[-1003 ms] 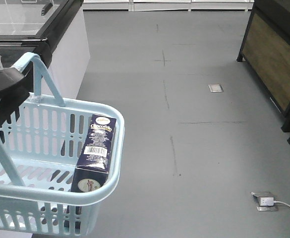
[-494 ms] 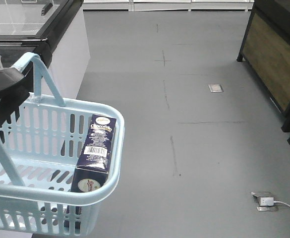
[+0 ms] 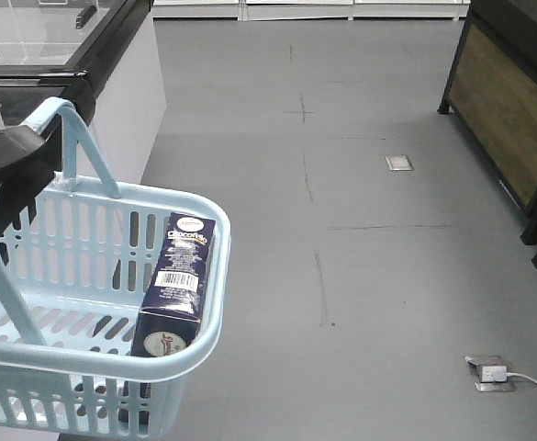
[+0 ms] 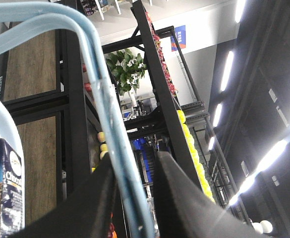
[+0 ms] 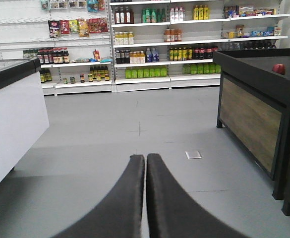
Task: Left arm holds basket, right arm returns cookies
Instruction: 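Hold the basket in the left gripper while driving toward the shelves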
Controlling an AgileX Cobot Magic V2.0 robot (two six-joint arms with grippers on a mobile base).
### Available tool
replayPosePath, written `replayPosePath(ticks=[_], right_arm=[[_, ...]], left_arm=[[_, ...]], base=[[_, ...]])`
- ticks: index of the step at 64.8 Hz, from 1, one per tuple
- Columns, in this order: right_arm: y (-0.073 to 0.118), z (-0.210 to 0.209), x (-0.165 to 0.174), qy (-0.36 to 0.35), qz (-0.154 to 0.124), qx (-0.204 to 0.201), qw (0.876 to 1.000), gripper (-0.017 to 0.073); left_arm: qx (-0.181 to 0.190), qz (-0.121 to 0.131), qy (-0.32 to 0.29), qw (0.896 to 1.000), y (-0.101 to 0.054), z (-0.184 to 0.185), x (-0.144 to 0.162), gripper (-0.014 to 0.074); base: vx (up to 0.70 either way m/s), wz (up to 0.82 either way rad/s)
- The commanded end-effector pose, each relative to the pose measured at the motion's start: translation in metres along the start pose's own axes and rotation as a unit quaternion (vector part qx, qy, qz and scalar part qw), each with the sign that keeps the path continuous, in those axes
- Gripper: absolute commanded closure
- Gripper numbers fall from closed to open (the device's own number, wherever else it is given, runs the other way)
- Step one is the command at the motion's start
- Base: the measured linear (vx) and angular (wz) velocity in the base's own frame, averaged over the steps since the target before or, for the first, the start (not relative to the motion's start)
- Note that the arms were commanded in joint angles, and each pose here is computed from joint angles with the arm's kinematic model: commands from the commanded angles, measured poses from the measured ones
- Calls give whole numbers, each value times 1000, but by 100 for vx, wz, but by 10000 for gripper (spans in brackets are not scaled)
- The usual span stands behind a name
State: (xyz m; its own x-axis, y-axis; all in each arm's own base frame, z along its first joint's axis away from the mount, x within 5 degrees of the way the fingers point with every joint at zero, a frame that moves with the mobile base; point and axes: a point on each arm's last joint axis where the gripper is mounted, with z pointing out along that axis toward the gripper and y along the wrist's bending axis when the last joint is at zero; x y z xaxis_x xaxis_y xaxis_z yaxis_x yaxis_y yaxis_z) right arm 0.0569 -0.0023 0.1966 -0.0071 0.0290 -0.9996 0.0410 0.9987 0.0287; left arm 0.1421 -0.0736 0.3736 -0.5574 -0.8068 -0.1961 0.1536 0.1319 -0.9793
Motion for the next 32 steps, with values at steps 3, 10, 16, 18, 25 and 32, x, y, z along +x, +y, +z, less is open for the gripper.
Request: replayPosePath(ticks=[3, 10, 16, 18, 25, 32], right_arm=[[0, -1, -7, -43, -4, 2, 999, 567], [0, -1, -7, -43, -4, 2, 999, 567], [0, -1, -7, -43, -4, 2, 999, 567], [0, -1, -7, -43, -4, 2, 999, 567], [0, -1, -7, -43, -4, 2, 999, 567], [0, -1, -7, -43, -4, 2, 999, 567]], left_arm=[[35, -21, 8, 999, -16, -3, 1, 601], [35, -21, 8, 999, -16, -3, 1, 601], [35, -21, 8, 999, -16, -3, 1, 601], [35, -21, 8, 999, -16, -3, 1, 601], [35, -21, 8, 999, -16, -3, 1, 601], [35, -21, 8, 999, -16, -3, 1, 601]], base=[[3, -1], [5, 0], [9, 2], [11, 3], [13, 1], [17, -3]])
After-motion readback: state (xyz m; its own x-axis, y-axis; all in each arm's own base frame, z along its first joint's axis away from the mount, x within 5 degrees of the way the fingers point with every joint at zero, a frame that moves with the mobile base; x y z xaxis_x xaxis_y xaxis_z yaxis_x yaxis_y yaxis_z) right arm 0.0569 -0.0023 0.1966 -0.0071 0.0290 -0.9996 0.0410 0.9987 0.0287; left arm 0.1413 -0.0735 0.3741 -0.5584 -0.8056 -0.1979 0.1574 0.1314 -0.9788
